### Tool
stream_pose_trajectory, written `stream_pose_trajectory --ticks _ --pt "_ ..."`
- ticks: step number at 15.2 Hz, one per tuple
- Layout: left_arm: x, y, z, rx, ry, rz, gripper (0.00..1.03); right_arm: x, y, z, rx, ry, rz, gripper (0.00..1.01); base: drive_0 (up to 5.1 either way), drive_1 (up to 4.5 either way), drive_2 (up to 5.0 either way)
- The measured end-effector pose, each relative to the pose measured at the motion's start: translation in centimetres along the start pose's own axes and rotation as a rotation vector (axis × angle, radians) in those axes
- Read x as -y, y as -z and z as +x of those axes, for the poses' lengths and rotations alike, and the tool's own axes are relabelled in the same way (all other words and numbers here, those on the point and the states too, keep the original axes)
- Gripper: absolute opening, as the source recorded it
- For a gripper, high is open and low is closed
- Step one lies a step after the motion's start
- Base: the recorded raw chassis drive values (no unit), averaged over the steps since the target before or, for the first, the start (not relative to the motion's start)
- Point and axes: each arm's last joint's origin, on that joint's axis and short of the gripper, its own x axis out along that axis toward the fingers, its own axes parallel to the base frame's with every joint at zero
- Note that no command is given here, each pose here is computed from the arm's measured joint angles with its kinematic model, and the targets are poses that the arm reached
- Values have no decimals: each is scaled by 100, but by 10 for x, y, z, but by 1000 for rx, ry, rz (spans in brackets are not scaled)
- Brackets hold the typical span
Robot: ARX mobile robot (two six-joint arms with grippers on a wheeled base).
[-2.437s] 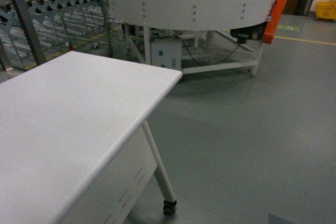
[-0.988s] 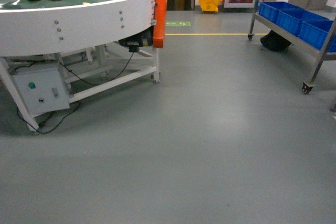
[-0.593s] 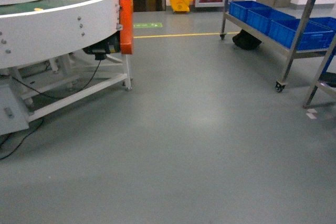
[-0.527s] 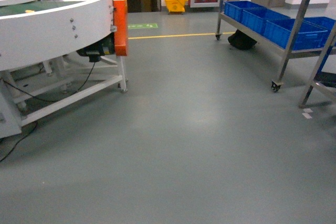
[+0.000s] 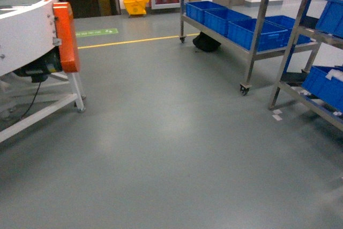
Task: Pick red block from blue box to shelf
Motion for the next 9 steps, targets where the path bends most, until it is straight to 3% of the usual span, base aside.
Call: stream_pose_trajectory --ticks 9 --pt "0 0 0 -1 -2 0 98 0 0 0 -2 0 0 29 -157 265 -579"
